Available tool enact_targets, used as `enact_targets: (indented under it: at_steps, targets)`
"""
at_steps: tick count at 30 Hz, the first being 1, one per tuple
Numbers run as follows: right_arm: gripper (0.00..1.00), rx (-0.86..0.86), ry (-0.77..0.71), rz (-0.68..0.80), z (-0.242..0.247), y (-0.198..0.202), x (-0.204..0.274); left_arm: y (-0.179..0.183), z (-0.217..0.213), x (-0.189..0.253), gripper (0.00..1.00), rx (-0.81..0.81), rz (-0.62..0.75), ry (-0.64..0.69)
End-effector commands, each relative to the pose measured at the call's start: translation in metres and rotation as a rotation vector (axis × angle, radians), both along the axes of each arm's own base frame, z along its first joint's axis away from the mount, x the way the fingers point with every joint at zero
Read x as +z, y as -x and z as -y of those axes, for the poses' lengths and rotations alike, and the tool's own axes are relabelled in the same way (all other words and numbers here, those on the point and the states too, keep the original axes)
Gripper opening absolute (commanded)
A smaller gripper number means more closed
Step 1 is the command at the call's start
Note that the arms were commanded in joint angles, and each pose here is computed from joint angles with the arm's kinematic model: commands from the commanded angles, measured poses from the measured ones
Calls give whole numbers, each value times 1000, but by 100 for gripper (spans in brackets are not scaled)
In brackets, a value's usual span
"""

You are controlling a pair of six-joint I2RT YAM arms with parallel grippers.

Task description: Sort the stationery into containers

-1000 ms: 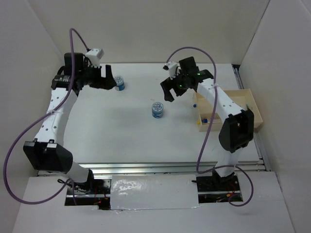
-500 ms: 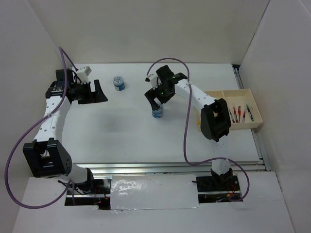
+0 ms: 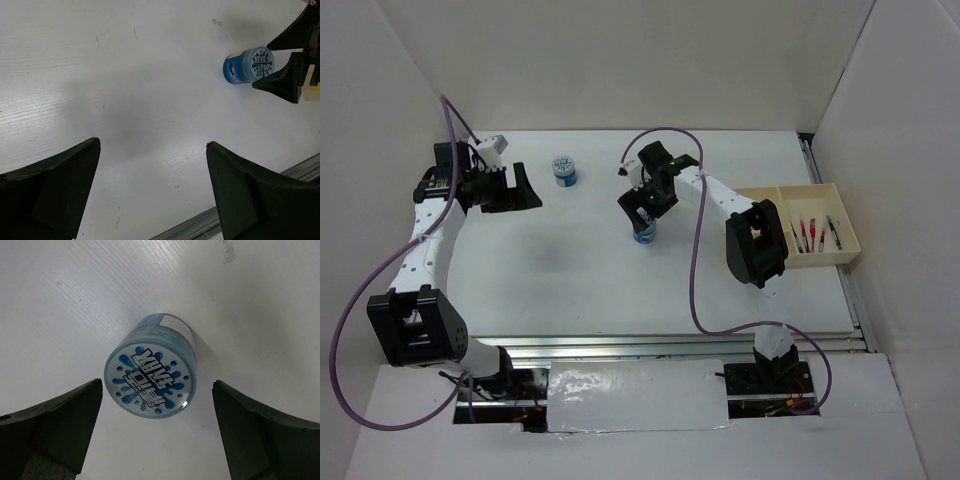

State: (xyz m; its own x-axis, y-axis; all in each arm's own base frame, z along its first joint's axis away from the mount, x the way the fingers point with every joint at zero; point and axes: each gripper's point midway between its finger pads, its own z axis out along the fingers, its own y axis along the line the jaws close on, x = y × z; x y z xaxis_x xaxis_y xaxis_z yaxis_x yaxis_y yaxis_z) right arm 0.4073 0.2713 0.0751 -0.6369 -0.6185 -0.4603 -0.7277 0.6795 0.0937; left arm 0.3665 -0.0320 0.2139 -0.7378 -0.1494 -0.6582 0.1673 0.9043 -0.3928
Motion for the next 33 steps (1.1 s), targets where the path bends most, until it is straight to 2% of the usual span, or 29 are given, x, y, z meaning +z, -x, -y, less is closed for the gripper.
enact_targets:
  at_steps: [1,12,20,26,28,33]
  targets:
    - [96,9,-14,22,-7,-3,4,-3,5,8,99,-11,36,27]
    - [73,42,-29,9,-12,-1,6,-5,4,8,99,-7,32,25]
    - [49,58,-34,26,-12,2,14,-7,4,6,99,-8,24,24]
    - [42,59,-112,93,-6,8,68,-8,5,7,99,-16,26,27]
    - [40,49,-158,129,1,12,100,-9,6,8,99,-21,25,26]
    - [39,-33,-197,209,55,6,155,-10,12,11,99,-45,30,33]
